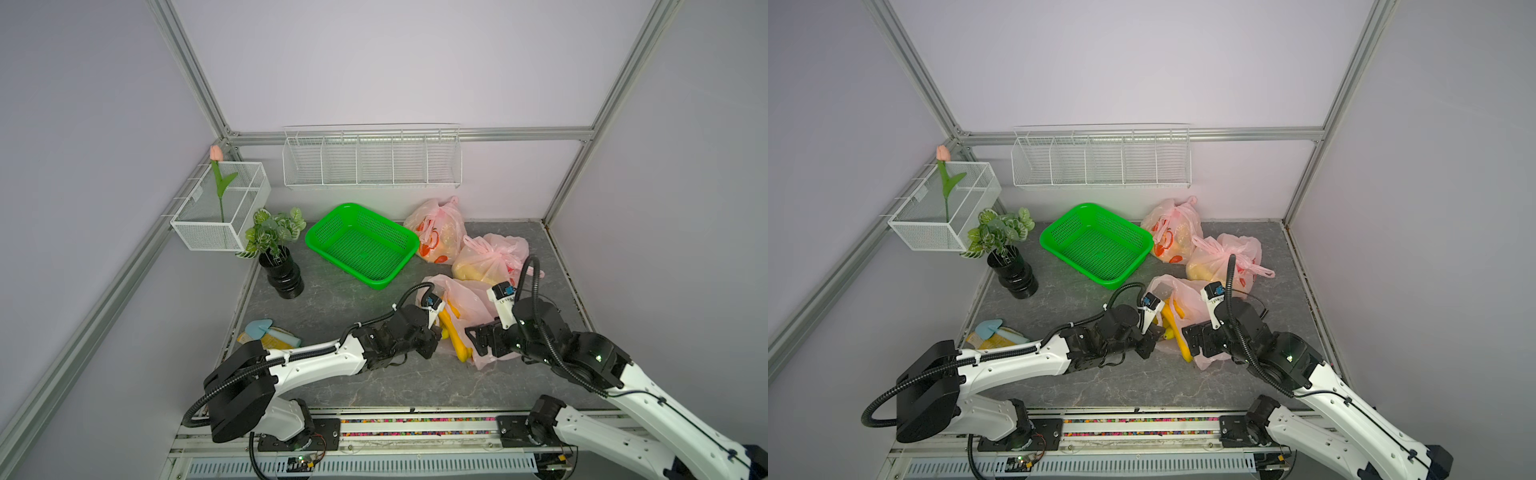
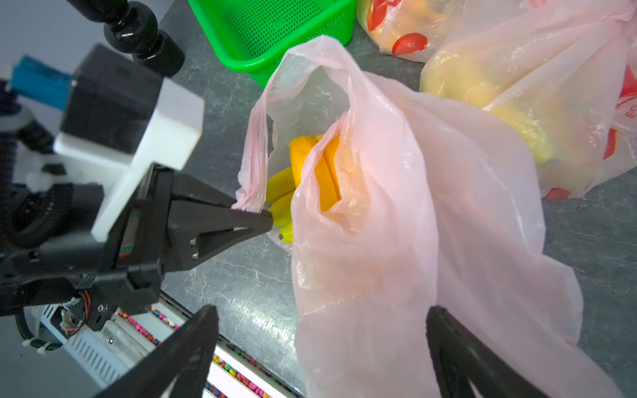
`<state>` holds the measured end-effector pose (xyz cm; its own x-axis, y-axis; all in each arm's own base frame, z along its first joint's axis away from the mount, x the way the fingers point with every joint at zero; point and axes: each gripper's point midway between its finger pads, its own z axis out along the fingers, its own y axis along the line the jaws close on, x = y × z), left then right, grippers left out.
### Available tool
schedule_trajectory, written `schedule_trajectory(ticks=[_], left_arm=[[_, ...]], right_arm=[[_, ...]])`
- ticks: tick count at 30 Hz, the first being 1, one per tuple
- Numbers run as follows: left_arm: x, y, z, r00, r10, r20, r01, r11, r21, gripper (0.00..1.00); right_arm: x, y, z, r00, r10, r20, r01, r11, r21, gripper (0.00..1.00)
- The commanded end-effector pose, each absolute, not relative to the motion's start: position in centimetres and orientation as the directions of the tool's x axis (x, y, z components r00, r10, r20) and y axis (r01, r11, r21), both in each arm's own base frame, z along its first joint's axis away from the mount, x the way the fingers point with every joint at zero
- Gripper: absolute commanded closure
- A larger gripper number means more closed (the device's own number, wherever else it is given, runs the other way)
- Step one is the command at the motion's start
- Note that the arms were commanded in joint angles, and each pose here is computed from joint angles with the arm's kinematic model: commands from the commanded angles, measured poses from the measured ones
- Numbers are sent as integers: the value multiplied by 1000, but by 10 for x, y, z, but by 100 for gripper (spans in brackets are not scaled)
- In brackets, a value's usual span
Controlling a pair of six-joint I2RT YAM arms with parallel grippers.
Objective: Place the banana into a plastic bag & tie a knot
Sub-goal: Adjust the plastic bag at the center of the board.
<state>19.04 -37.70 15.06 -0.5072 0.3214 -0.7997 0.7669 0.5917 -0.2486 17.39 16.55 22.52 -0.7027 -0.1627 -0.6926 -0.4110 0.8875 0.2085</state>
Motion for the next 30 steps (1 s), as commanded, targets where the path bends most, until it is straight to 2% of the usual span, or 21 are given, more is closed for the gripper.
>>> schedule_trajectory(ticks=[1, 5, 7, 10, 13, 16, 20, 23, 25, 30], left_arm=[[191, -376, 160, -514, 269, -814, 752, 598, -277, 100], [189, -375, 160, -517, 268, -813, 751, 598, -281, 100], [188, -374, 158, -520, 270, -811, 751, 597, -283, 100], [187, -373, 155, -525, 274, -806, 749, 597, -286, 100], [186, -373, 153, -530, 279, -801, 751, 592, -291, 100], [185, -375, 153, -531, 281, -800, 754, 587, -294, 100], [182, -379, 154, -527, 271, -805, 765, 565, -310, 100], [182, -380, 154, -530, 272, -803, 764, 563, -314, 100], [180, -381, 157, -526, 265, -808, 767, 558, -316, 100], [181, -376, 159, -526, 252, -812, 759, 570, -315, 100]], right_arm=[[167, 161, 218, -728, -134, -672, -332, 927, 174, 4], [153, 187, 203, -764, -152, -627, -365, 903, 226, 4], [154, 184, 186, -786, -153, -600, -333, 921, 201, 4], [167, 159, 160, -809, -117, -576, -235, 963, 135, 5], [186, 140, 153, -815, -23, -579, -156, 971, 181, 7], [205, 141, 153, -811, 5, -585, -157, 962, 225, 7], [225, 142, 147, -815, 9, -579, -152, 961, 229, 1], [234, 152, 144, -823, 62, -564, -152, 934, 324, 0], [238, 152, 136, -830, 56, -555, -146, 939, 312, 0], [246, 143, 124, -830, 16, -557, -134, 964, 229, 15]])
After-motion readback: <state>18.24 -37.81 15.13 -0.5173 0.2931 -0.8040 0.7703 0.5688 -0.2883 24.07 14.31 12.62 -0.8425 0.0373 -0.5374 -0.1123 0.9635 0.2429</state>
